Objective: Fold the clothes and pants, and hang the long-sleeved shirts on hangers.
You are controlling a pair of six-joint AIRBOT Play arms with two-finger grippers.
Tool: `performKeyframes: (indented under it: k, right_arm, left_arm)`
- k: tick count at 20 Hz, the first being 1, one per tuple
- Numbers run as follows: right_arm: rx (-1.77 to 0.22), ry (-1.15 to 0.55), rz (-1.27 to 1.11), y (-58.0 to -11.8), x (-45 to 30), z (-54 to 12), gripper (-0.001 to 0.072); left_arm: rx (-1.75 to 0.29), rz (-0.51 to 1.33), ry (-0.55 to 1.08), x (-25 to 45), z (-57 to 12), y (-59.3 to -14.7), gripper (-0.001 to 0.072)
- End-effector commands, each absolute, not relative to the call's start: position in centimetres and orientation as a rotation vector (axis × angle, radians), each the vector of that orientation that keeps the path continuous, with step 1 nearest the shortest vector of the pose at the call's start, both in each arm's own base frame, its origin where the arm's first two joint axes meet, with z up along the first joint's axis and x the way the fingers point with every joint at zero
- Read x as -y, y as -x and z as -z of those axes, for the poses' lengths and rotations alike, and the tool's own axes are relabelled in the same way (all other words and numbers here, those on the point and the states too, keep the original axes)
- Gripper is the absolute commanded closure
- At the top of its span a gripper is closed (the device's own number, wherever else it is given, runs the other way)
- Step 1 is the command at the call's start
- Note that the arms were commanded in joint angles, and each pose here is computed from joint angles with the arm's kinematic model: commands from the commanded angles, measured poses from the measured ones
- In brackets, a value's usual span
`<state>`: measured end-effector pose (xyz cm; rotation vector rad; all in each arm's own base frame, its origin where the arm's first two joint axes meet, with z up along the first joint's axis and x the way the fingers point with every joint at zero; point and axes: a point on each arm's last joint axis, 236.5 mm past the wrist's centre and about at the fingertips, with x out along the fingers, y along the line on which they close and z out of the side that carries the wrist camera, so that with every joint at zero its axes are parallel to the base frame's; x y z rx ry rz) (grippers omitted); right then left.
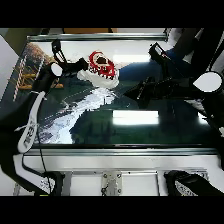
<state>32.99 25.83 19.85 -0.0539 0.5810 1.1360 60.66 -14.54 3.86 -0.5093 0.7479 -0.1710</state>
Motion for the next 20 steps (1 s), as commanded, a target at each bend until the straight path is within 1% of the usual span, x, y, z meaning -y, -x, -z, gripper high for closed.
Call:
performKeyframes:
  k: [1,4,7,8,9,10,12,14,15,17,18,20]
  right_arm:
    - [-0.582,0.053,-1.137,-33.0,-25.9,-19.8,0.0683]
    - [-0.582,0.053,-1.137,-33.0,-25.9,-19.8,0.0683]
    - [-0.582,0.053,-1.137,-33.0,-25.9,-19.8,0.0683]
    - [-0.582,0.053,-1.137,-33.0,-25.9,-19.8,0.0683]
    - [-0.582,0.053,-1.138,-33.0,-25.9,-19.8,0.0684]
    - [-0.582,0.053,-1.138,-33.0,-25.9,-19.8,0.0683]
    - [-0.585,0.044,-1.151,-32.7,-26.1,-20.0,0.0683]
    - [-0.558,0.071,-1.154,-32.9,-26.0,-20.1,0.0684]
    - [-0.534,0.068,-1.103,-34.1,-25.2,-20.6,0.0687]
    - [-0.431,0.081,-0.873,-38.6,-21.0,-23.9,0.0688]
    - [-0.364,0.091,-0.746,-40.5,-18.2,-26.3,0.0688]
    - [-0.230,0.084,-0.514,-42.4,-12.4,-32.0,0.0688]
  left_arm:
    - [-0.804,0.171,0.541,16.4,2.1,-64.3,0.0030]
    - [-0.830,0.185,0.548,17.9,4.6,-65.8,0.0030]
    - [-0.837,0.188,0.603,19.7,5.2,-66.4,0.0031]
    - [-0.837,0.185,0.642,20.2,5.4,-66.3,0.0161]
    - [-0.848,0.190,0.673,20.6,5.4,-66.0,0.0465]
    - [-0.861,0.198,0.712,21.1,5.1,-65.6,0.0683]
    - [-0.874,0.232,0.743,21.8,2.6,-64.9,0.0691]
    - [-0.797,0.312,0.683,22.2,-3.6,-64.8,0.0691]
    - [-0.712,0.377,0.631,22.9,-8.7,-64.3,0.0691]
    - [-0.517,0.490,0.557,24.0,-20.3,-61.8,0.0691]
    - [-0.413,0.533,0.529,24.3,-26.0,-59.7,0.0691]
    - [-0.165,0.603,0.488,24.5,-37.6,-53.8,0.0691]
